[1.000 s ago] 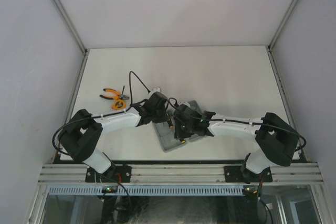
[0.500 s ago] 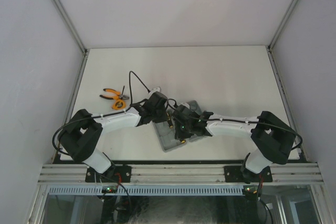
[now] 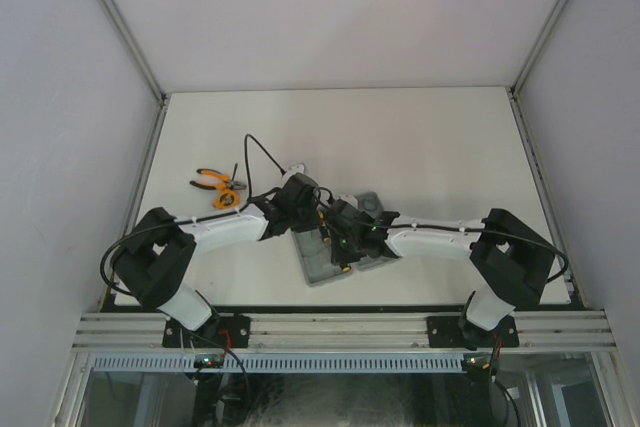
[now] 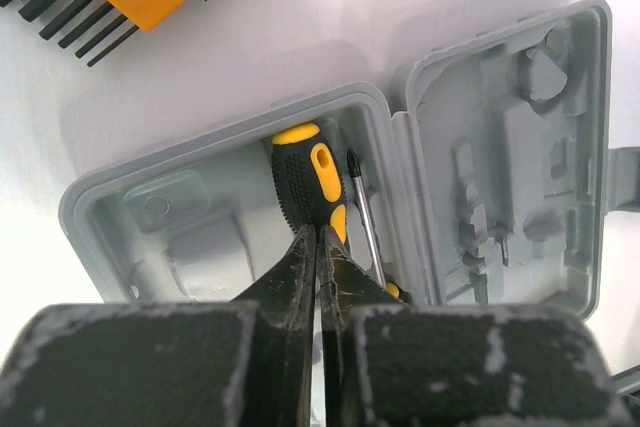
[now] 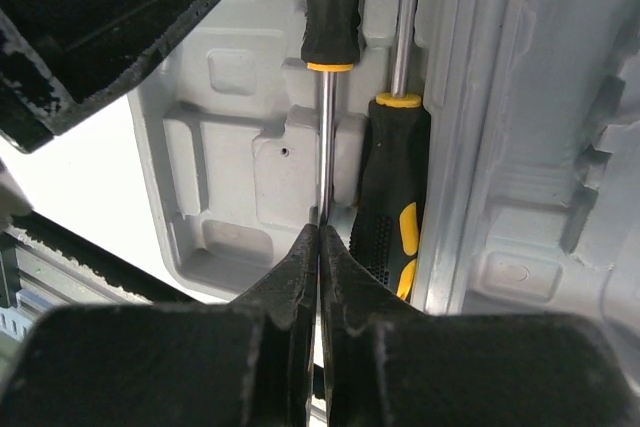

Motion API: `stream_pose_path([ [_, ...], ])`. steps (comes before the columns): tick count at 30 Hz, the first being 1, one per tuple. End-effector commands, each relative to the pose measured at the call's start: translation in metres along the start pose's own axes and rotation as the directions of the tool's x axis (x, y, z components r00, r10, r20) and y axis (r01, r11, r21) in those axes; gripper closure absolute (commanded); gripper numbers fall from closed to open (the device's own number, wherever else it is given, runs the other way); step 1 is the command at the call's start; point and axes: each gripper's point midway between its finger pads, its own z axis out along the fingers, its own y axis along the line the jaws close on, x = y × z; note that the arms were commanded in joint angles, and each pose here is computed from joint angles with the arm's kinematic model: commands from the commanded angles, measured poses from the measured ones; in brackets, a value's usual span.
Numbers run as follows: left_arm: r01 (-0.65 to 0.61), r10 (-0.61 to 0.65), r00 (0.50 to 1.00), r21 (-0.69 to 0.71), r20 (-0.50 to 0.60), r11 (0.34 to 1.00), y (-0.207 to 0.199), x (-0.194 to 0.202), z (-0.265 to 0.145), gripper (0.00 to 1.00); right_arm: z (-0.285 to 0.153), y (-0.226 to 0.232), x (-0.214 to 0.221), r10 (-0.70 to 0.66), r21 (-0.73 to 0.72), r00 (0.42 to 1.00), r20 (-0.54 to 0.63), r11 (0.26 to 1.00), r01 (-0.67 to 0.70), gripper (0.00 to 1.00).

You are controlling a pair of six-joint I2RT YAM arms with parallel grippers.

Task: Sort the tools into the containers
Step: Place the screwdriver in the storage box.

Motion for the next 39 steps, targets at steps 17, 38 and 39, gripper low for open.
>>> stream_pose_path([
  [17,-0.108,0.078,0.982,-0.174,-0.175,0.979,0.053,0.046,0.022,0.97,0.025,-0.056,0.059,0.068,0.265,0.978,-0.197,0.964,-0.014,1.0],
  [38,-0.101,0.099,0.994,-0.051,-0.043,0.994,0.027,0.011,-0.026,0.93,-0.017,-0.053,0.043,-0.013,0.235,0.99,-0.144,0.971,0.047,1.0],
  [39,-0.1,0.099,0.995,-0.041,-0.027,0.994,0.024,0.007,-0.031,0.92,-0.019,-0.052,0.041,-0.016,0.228,0.99,-0.138,0.972,0.047,1.0],
])
